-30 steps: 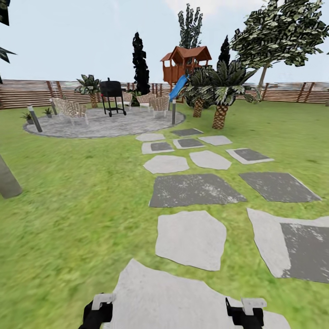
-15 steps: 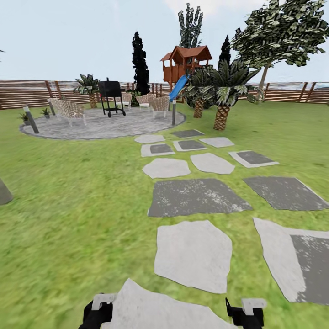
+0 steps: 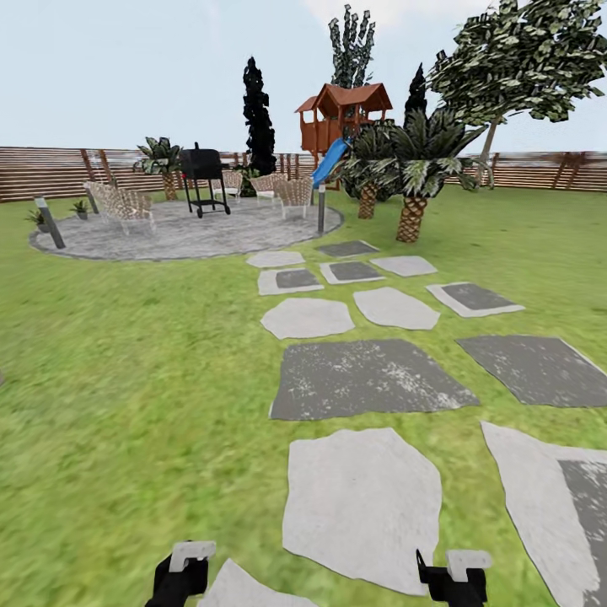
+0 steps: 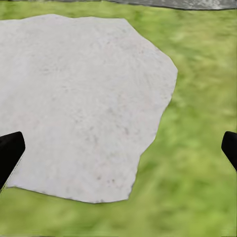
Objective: Pick up the pesticide atomizer in the garden and spray insectifuge to fully cover both potted plants in the garden.
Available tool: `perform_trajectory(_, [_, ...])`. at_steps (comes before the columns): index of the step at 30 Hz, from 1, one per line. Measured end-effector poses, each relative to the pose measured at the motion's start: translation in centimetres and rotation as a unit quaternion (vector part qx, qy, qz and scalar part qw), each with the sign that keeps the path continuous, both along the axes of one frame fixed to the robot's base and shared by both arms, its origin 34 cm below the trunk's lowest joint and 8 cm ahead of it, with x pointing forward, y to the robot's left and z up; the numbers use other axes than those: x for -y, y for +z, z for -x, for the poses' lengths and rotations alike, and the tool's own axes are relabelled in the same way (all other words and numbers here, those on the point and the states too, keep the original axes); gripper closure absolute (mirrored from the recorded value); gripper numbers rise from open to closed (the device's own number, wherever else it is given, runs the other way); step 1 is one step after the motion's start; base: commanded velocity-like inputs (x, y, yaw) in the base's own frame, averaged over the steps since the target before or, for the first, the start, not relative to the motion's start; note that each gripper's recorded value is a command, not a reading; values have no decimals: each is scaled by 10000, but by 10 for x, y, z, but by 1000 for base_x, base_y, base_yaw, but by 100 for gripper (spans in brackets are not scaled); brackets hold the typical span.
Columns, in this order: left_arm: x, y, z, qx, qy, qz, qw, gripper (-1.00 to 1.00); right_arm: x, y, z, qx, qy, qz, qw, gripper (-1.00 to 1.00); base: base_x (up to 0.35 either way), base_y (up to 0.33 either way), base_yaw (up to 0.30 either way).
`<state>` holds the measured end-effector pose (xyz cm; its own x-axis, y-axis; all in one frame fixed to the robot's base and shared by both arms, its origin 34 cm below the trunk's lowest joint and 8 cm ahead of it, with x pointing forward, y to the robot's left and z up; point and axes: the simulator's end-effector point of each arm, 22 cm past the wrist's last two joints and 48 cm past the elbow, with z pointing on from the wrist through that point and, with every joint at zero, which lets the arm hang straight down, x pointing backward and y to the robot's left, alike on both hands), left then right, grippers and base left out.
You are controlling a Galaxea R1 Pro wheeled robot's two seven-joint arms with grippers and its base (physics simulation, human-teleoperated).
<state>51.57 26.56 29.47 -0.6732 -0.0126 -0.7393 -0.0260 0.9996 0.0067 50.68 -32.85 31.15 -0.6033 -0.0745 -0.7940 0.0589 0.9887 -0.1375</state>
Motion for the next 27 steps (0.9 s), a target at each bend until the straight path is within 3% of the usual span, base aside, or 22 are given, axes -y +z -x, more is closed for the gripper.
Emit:
perform_trajectory(23, [0, 0, 0, -4, 1, 0, 10000, 100, 0, 0, 0, 0, 0, 0, 10000, -100, 339, 0, 0])
perform_trajectory(27, [0, -1, 1, -7, 3, 2, 10000, 100, 0, 0, 0, -1, 0, 0, 10000, -100, 140, 0, 0])
